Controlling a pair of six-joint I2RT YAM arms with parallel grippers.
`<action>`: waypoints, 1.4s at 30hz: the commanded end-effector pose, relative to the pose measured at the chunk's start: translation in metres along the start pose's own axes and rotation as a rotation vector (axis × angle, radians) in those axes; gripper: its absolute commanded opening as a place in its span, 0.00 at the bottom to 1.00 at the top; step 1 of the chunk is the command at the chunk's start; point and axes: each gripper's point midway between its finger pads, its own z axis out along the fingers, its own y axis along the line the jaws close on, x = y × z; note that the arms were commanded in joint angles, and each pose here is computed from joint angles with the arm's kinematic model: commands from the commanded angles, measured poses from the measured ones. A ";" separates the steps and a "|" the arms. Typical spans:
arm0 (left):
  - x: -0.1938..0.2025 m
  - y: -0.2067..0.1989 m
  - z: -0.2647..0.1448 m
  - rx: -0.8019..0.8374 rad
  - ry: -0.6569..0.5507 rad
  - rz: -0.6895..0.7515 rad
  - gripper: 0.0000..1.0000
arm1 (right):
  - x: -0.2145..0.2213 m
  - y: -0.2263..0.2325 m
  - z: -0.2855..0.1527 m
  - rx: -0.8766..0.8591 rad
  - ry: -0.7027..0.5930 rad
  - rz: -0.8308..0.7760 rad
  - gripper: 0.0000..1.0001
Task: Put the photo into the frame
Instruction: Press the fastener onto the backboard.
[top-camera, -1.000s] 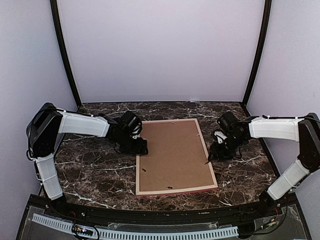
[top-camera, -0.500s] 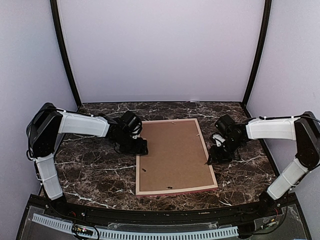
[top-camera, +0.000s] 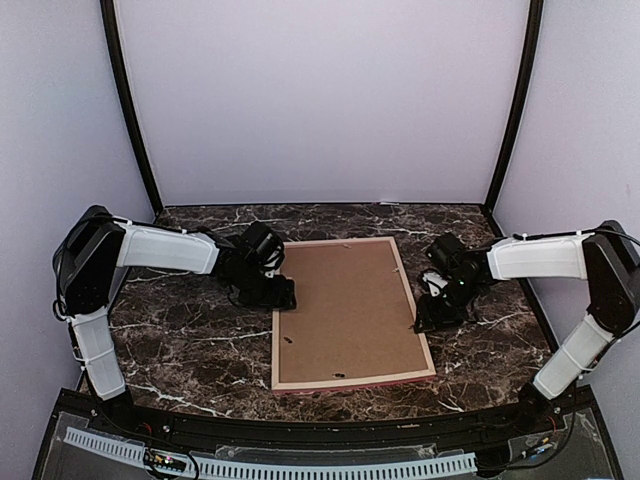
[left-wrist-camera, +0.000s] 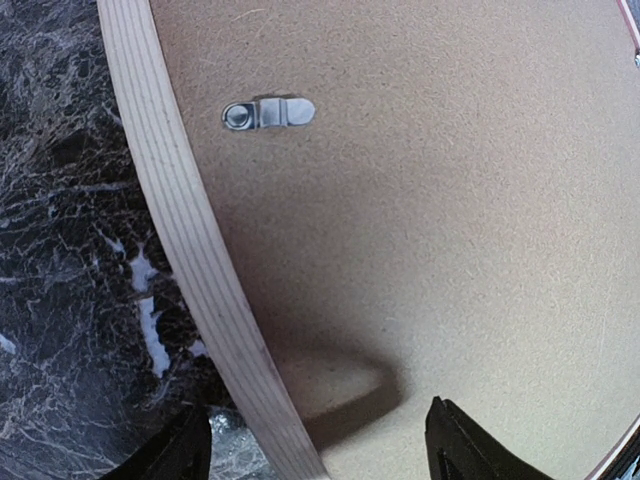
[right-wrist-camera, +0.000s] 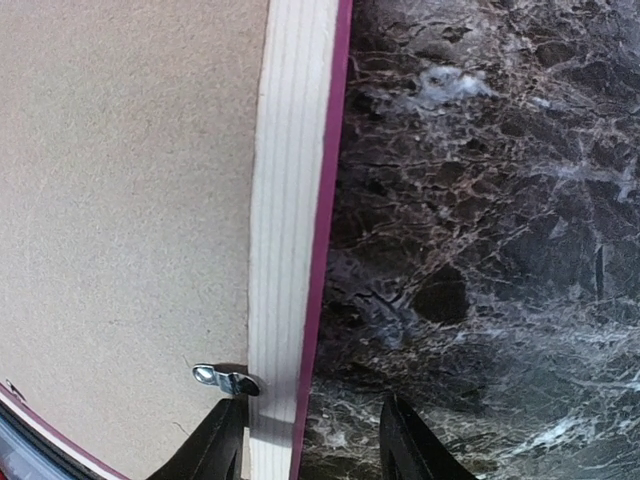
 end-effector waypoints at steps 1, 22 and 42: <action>-0.003 0.003 -0.006 -0.009 -0.007 -0.002 0.77 | -0.005 -0.001 0.002 0.025 -0.015 -0.011 0.48; 0.001 0.006 -0.005 -0.023 0.001 0.004 0.76 | -0.031 0.002 -0.003 0.045 -0.084 0.007 0.44; 0.013 0.018 0.008 -0.072 0.054 0.013 0.58 | -0.036 0.001 -0.002 0.054 -0.099 -0.006 0.39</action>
